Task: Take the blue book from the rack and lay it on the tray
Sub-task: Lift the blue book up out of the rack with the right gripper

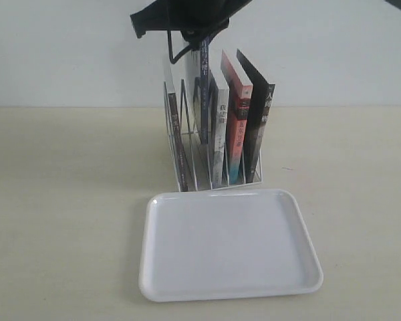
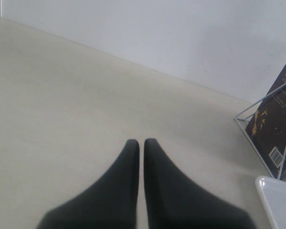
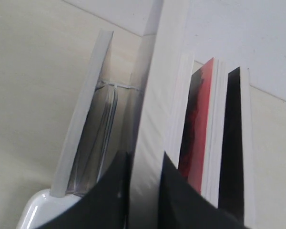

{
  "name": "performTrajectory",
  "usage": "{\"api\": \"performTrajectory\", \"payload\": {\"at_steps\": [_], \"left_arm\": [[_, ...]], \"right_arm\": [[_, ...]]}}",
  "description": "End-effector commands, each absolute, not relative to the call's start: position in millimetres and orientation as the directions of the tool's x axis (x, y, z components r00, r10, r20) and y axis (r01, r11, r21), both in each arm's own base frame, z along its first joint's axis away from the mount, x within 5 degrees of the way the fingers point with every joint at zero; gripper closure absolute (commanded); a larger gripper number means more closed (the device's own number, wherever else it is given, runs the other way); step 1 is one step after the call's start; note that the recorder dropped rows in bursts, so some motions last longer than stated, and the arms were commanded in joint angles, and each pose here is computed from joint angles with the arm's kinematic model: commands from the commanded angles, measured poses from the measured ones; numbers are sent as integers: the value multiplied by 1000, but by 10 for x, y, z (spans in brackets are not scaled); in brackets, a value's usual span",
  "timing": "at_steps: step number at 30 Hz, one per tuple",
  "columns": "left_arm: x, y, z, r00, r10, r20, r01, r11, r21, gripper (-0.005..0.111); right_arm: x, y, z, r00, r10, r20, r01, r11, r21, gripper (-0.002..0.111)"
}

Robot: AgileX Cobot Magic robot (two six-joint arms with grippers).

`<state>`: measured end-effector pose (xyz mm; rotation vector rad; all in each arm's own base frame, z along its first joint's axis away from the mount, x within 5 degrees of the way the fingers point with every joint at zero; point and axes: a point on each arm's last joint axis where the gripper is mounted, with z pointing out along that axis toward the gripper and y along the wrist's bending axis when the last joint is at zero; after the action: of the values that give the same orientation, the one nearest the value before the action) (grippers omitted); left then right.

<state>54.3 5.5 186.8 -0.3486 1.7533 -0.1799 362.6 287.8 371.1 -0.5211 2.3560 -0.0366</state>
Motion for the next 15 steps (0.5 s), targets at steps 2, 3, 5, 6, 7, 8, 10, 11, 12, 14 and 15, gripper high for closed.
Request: {"api": "performTrajectory", "payload": {"at_steps": [2,3,5,6,7,8,10,11,12,14,15], "left_arm": [[544,55,1872,-166,-325,-931,-130,943,-306,103],[544,55,1872,-166,-325,-931,-130,943,-306,103],[544,55,1872,-166,-325,-931,-130,943,-306,103],[544,55,1872,-166,-325,-931,-130,943,-306,103],[544,55,1872,-166,-325,-931,-130,943,-306,103],[544,55,1872,-166,-325,-931,-130,943,-306,103],[544,55,1872,-166,-325,-931,-130,943,-306,103],[544,55,1872,-166,-325,-931,-130,943,-306,103],[544,55,1872,-166,-325,-931,-130,943,-306,103],[544,55,1872,-166,-325,-931,-130,943,-306,103],[544,55,1872,-166,-325,-931,-130,943,-306,103]], "right_arm": [[3279,2516,4520,-542,-311,-781,-335,932,-138,108],[3177,2437,4674,-517,-303,-800,-347,929,-127,108],[3052,2332,4853,-491,-277,-826,-349,931,-105,108],[3011,2300,4907,-484,-268,-833,-350,932,-95,108],[2950,2252,4985,-473,-254,-844,-353,932,-82,108],[2877,2195,5073,-459,-242,-855,-359,931,-70,108],[2744,2104,5214,-435,-225,-872,-380,924,-49,108],[2705,2071,5257,-427,-219,-877,-382,923,-44,108],[2646,2019,5322,-414,-208,-886,-383,923,-38,108],[2561,1939,5415,-394,-194,-898,-382,924,-32,108],[2525,1904,5452,-384,-190,-903,-382,924,-32,108]]}}
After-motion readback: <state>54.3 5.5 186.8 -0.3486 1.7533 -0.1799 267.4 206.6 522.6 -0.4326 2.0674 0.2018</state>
